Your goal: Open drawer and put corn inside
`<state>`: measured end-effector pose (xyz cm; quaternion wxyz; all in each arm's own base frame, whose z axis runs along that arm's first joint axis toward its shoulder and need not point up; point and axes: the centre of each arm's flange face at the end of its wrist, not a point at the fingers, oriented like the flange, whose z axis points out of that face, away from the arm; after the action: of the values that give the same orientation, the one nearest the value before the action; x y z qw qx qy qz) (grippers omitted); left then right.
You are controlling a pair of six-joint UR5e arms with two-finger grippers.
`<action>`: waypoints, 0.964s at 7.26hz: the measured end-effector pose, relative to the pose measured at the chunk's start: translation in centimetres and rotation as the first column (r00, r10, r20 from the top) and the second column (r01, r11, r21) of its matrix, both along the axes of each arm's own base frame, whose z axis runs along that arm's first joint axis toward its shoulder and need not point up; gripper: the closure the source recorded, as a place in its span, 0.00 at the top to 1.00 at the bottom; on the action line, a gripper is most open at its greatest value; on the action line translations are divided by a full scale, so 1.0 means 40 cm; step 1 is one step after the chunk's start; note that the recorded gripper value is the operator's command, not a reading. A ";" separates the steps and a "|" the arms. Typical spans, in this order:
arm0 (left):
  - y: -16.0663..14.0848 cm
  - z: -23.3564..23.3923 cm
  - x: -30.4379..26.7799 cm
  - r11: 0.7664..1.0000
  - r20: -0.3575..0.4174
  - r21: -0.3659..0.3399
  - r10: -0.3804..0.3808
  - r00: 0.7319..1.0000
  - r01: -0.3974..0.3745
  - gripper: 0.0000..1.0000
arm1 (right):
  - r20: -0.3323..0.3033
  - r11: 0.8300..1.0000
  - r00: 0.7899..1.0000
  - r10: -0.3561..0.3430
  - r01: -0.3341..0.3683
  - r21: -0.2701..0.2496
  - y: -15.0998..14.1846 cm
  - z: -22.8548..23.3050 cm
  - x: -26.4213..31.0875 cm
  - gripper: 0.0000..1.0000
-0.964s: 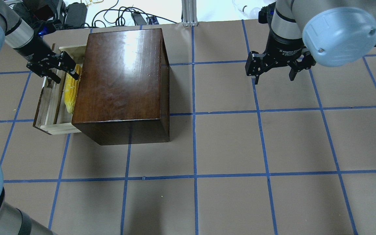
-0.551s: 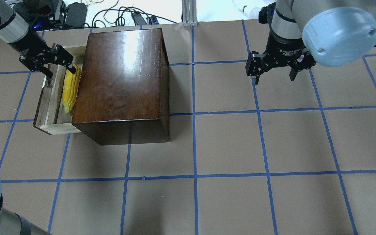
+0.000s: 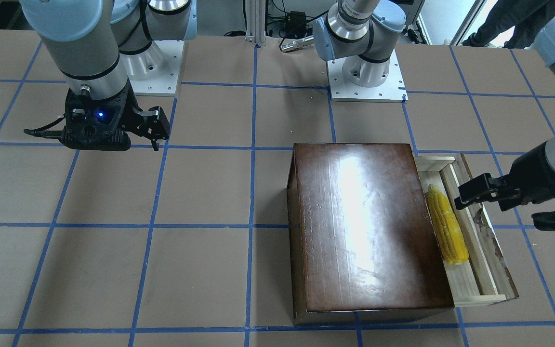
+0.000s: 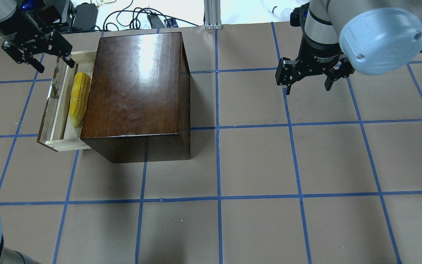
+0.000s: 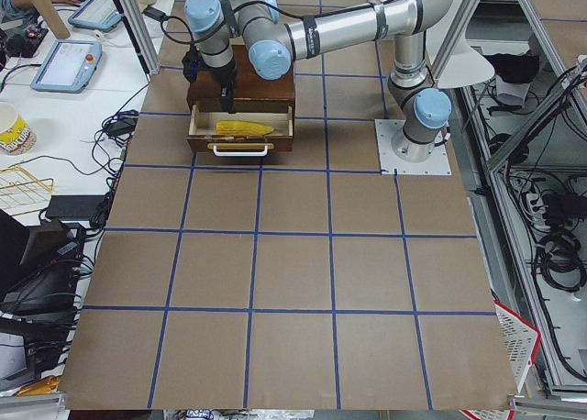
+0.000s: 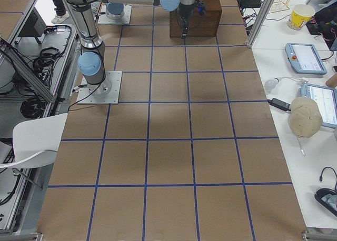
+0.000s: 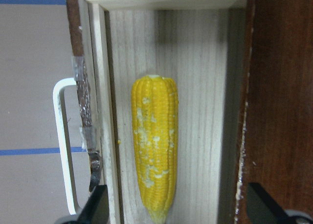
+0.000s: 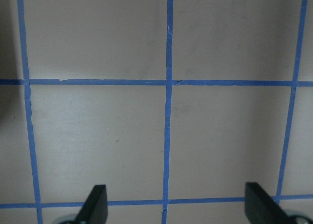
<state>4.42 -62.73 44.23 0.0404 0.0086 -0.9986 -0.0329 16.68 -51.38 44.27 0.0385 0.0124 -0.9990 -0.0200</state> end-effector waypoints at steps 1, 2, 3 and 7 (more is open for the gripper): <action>0.020 0.043 -0.064 1.000 0.059 -0.004 -0.028 0.998 0.028 1.00 | 0.000 1.000 1.000 0.000 0.000 0.000 0.000 0.000 0.000 1.00; 0.043 0.081 -0.127 0.999 0.089 -0.013 -0.048 0.995 0.050 1.00 | 0.001 1.000 1.000 0.000 0.000 0.000 0.000 0.000 0.000 1.00; 0.070 0.111 -0.188 0.999 0.101 -0.012 -0.049 0.994 0.050 1.00 | 0.001 1.000 1.000 0.000 0.000 0.000 0.000 0.000 0.000 1.00; 0.179 0.111 -0.397 0.998 0.111 0.026 -0.061 0.992 0.059 1.00 | 0.001 1.000 1.000 0.000 0.000 -0.001 0.000 0.000 0.000 1.00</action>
<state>-11.46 -55.57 48.67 -0.0168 -0.0192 -0.9987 -0.0449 16.70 -51.38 44.28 0.0380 0.0124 -0.9990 -0.0198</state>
